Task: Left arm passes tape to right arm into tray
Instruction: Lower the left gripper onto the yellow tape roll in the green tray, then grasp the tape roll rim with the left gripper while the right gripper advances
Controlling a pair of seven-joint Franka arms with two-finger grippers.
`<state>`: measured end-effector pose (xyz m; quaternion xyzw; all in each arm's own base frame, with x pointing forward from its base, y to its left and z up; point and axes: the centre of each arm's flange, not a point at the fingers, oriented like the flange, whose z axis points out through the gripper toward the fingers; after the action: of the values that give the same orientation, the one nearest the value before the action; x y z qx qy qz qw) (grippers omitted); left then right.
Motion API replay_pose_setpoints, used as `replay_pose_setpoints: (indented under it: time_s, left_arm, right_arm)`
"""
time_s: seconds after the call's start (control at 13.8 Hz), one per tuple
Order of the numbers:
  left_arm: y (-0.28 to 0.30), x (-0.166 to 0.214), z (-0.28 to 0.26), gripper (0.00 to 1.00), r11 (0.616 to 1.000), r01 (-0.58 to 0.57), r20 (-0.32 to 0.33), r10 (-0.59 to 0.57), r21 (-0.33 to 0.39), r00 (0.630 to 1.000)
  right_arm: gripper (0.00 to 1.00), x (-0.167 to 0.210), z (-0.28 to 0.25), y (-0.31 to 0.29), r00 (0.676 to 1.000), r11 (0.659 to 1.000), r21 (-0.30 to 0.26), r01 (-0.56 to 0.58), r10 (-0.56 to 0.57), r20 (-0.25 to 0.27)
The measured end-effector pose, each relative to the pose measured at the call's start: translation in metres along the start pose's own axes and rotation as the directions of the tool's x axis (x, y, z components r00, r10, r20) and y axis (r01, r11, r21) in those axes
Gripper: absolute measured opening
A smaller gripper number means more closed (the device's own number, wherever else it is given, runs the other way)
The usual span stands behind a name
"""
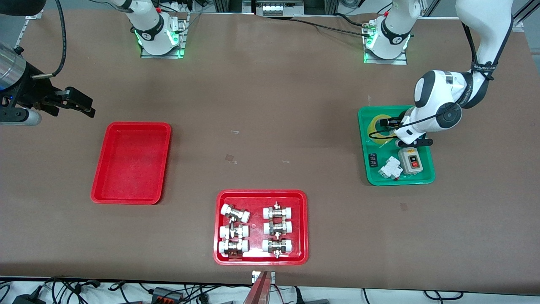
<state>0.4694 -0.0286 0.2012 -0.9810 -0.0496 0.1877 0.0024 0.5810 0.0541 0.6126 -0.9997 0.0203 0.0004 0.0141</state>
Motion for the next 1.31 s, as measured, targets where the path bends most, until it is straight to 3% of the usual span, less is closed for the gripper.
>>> replay_pose_setpoints:
  time_s: [0.15,0.29,0.58,0.95,1.31]
  left_arm:
    - [0.0,0.0,0.001,0.67,1.0,0.001,-0.007,-0.001,-0.002,1.0]
    - [-0.002,0.0,0.004,0.62,1.0,0.003,-0.018,-0.003,-0.005,1.0]
    - [-0.006,-0.001,0.007,0.23,1.0,-0.012,-0.029,0.011,-0.01,1.0]
    - [-0.032,0.002,0.004,0.22,0.996,-0.089,-0.035,0.088,-0.025,0.995]
    - [-0.034,0.0,-0.026,0.22,0.994,-0.107,-0.012,0.107,-0.01,0.994]
  right_arm:
    - [1.0,0.0,0.001,-0.001,1.0,1.0,0.0,0.003,-0.003,0.004]
    - [1.0,0.0,0.004,-0.003,1.0,1.0,-0.001,0.004,-0.004,0.016]
    - [1.0,-0.002,0.027,-0.005,0.993,1.0,0.005,0.013,-0.014,0.121]
    - [1.0,0.0,0.039,-0.02,0.985,0.989,0.145,-0.002,-0.023,0.171]
    - [1.0,0.003,0.047,-0.026,0.981,0.98,0.2,-0.012,-0.027,0.192]
